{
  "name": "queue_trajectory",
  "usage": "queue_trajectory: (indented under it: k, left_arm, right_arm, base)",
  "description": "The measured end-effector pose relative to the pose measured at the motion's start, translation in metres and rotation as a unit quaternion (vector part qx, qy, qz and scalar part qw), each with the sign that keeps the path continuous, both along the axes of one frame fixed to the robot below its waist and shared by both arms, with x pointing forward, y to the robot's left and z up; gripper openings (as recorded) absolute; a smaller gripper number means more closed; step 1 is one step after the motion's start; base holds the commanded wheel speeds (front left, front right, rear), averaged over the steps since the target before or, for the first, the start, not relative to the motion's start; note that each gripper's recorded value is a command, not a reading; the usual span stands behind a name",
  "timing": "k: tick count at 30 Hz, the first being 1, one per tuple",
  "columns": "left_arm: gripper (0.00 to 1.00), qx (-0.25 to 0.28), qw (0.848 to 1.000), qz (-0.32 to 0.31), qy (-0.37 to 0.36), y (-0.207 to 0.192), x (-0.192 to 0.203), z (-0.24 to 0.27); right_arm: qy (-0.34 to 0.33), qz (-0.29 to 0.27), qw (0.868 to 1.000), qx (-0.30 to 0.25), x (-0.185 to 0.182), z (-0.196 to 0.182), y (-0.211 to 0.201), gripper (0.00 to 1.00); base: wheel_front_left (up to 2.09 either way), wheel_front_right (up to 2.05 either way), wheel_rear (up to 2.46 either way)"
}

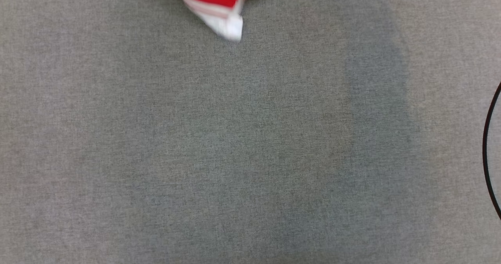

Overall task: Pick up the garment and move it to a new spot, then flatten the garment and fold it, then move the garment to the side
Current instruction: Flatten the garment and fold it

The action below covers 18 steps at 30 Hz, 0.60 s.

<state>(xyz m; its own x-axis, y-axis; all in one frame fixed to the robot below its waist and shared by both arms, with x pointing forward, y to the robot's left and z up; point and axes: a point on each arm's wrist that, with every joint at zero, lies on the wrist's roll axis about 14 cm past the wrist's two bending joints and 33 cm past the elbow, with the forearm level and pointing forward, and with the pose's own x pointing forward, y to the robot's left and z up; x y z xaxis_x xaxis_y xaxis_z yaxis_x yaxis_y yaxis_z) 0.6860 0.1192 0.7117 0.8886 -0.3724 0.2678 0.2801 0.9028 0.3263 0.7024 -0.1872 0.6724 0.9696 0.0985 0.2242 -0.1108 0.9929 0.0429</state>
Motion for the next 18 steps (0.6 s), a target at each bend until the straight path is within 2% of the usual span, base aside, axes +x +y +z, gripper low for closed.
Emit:
queue_trajectory:
  k: [4,8,10,18]
  left_arm:
    - [0.00,0.013,1.000,-0.010,-0.017,-0.013,-0.001,0.024]
    - [0.00,0.017,0.999,-0.013,-0.025,-0.015,0.001,0.030]
    - [0.00,0.019,0.999,-0.016,-0.025,-0.016,0.005,0.026]
    - [0.00,-0.003,1.000,-0.017,0.001,-0.003,0.023,-0.023]
  right_arm:
    - [-0.024,-0.010,1.000,0.011,0.000,0.027,-0.006,0.00]
    - [-0.032,-0.014,0.999,0.018,0.005,0.033,-0.006,0.00]
    - [-0.031,-0.012,0.999,0.022,0.009,0.026,-0.004,0.00]
    - [0.015,-0.007,0.999,0.031,0.027,-0.039,0.002,0.00]
  base:
    - [0.00,0.00,0.00]
    - [0.00,0.00,0.00]
    - [0.00,0.00,0.00]
    - [0.00,0.00,0.00]
